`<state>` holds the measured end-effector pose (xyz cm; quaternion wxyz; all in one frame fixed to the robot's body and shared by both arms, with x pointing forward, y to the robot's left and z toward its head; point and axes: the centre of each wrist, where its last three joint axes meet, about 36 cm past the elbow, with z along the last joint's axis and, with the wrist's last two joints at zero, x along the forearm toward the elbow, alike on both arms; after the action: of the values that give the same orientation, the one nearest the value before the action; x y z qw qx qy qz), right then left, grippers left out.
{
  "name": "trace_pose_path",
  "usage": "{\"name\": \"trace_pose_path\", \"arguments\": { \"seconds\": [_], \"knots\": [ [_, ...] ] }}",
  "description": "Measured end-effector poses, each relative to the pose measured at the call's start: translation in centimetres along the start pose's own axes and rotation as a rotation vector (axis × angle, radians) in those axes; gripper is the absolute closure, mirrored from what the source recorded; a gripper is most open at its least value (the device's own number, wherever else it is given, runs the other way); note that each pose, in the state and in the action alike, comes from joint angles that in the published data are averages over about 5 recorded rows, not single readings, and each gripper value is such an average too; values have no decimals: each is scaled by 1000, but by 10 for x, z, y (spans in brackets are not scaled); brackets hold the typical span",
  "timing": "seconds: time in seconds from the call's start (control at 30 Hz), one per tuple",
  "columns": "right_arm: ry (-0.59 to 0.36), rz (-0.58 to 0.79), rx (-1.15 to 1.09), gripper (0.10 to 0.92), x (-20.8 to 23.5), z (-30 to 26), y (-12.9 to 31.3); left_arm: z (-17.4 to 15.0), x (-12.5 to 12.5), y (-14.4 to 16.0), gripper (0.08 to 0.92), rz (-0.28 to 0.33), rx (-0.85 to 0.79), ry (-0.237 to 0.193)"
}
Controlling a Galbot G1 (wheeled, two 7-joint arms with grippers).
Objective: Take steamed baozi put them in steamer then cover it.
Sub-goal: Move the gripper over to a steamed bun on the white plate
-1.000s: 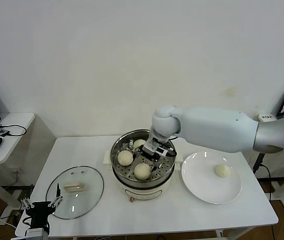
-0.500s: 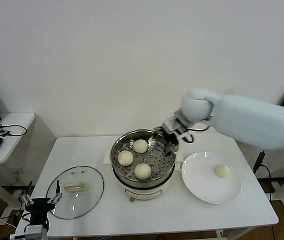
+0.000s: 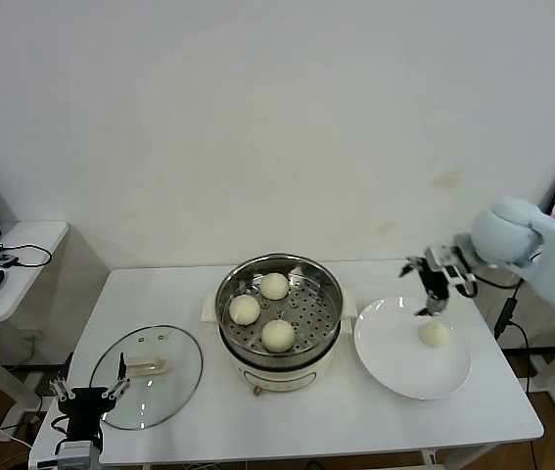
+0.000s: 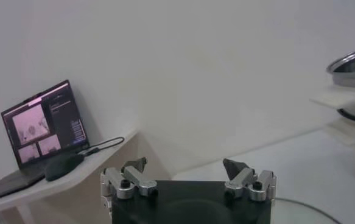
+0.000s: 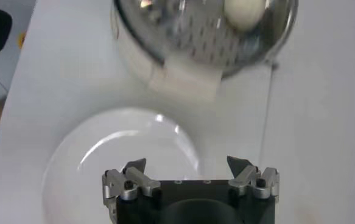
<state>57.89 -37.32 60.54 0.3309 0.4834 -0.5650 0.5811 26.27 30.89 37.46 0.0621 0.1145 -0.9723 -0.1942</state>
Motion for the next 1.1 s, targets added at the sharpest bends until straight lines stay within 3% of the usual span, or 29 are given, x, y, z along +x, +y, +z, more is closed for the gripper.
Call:
{"name": "trace_pose_path", "arguments": {
  "seconds": [0.47, 1.1],
  "knots": [
    [89, -18, -114, 200, -62, 75, 33, 3, 1, 2, 177, -8, -10, 9],
    [103, -55, -160, 200, -141, 79, 18, 11, -1, 4, 177, -21, -13, 30]
  ]
}}
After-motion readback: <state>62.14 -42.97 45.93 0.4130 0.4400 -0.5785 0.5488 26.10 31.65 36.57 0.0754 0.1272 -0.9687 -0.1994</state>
